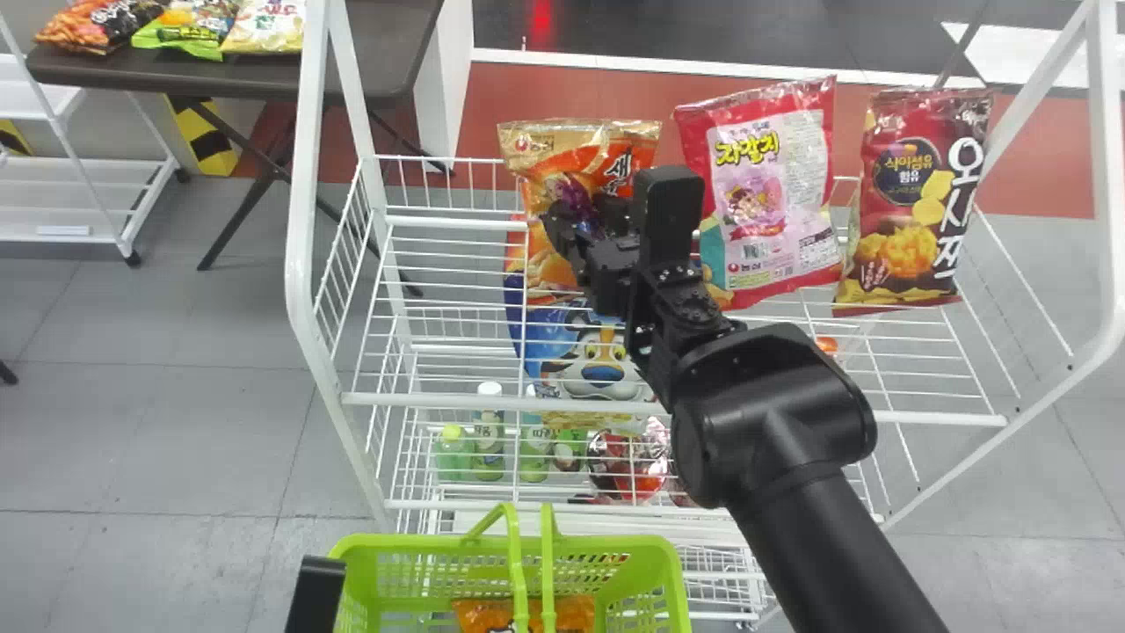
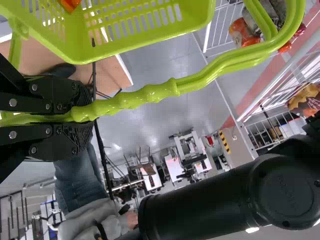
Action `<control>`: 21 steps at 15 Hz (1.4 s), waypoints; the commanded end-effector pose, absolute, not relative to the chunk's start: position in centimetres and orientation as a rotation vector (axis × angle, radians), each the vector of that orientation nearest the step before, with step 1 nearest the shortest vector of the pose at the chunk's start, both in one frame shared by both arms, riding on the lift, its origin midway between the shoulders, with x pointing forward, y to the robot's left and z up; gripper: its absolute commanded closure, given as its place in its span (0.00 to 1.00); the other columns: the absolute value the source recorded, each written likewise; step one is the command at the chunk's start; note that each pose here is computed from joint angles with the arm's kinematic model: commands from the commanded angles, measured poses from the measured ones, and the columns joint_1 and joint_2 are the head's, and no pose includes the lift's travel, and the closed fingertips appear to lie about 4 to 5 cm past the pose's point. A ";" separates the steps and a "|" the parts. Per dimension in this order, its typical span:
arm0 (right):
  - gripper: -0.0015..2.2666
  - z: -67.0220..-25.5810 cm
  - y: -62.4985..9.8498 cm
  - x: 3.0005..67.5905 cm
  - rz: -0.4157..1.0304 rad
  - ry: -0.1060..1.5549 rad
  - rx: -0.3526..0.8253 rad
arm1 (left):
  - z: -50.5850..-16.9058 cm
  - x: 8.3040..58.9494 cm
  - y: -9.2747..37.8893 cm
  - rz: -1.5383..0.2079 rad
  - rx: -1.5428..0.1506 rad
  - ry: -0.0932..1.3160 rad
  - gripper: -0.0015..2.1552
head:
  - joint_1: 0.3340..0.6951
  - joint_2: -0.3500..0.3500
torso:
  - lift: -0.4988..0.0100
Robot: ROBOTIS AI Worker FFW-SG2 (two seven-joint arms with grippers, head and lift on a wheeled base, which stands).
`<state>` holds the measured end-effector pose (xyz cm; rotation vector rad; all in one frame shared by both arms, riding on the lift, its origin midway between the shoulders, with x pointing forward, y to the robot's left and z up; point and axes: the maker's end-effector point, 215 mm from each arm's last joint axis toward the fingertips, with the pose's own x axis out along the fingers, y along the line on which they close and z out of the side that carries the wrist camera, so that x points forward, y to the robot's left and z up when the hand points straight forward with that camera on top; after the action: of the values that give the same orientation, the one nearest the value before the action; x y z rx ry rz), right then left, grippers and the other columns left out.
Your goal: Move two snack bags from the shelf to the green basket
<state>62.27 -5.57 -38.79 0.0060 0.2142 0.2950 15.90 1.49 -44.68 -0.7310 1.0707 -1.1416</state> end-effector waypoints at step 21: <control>0.99 -37.1 -13.5 29.1 0.474 0.821 0.038 | -43.6 16.0 0.5 -1.147 -0.726 1.052 0.96 | 1.00 0.13 | 0.95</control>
<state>32.74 -12.71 -34.78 0.0665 0.7008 0.4669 15.84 0.56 -43.70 -0.7246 1.0557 -1.1474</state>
